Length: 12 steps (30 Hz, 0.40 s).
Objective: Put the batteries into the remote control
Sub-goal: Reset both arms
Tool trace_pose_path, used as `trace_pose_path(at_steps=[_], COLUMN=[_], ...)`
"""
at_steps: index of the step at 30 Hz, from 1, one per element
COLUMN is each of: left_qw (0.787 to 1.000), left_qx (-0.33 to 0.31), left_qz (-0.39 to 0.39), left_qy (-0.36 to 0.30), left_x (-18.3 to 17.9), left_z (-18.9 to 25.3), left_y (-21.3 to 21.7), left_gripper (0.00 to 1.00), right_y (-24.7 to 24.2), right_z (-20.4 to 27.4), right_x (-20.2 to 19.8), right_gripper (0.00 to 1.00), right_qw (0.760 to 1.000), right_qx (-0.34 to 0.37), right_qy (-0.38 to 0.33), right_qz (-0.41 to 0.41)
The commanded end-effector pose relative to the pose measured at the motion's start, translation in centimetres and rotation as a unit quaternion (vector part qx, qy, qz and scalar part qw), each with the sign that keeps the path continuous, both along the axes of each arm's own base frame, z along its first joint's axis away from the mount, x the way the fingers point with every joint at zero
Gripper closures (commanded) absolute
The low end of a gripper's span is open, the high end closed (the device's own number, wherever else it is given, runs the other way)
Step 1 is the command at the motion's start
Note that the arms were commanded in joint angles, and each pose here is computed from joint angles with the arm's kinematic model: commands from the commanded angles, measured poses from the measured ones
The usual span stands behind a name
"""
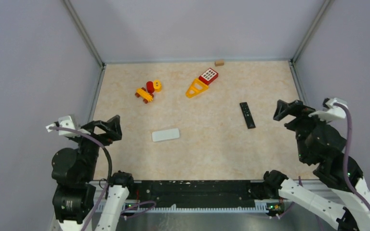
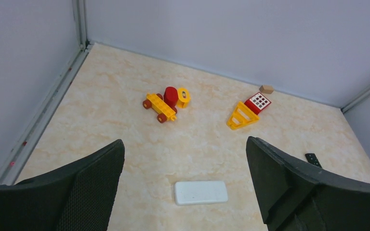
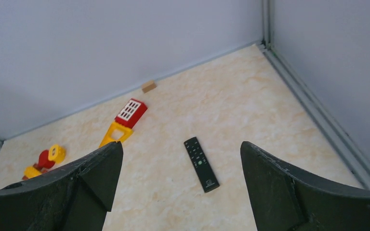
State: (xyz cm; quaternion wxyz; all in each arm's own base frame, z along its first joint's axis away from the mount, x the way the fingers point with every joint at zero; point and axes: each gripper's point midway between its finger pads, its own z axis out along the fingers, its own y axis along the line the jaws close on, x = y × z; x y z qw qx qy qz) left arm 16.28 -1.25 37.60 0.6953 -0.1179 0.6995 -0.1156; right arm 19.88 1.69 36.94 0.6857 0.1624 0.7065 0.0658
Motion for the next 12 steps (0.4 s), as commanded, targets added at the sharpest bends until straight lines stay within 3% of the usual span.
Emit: trace_pose_path(at_steps=[1,12], left_qw=[0.999,0.999], left_qx=[0.025,0.021], left_qz=[0.027,0.043], left_qy=[-0.016,-0.007], left_x=[-2.22,-2.66], left_z=[1.29,0.59], left_y=[1.28,1.83], left_gripper=[0.01,0.01], right_y=[-4.58,-4.61], right_z=[1.53,1.26], right_x=[-1.95,-2.05], right_gripper=[0.07,0.06], right_qw=[0.997,0.997], right_qx=[-0.030,-0.020], right_qy=[-0.019,-0.019], right_qz=[-0.070,-0.070])
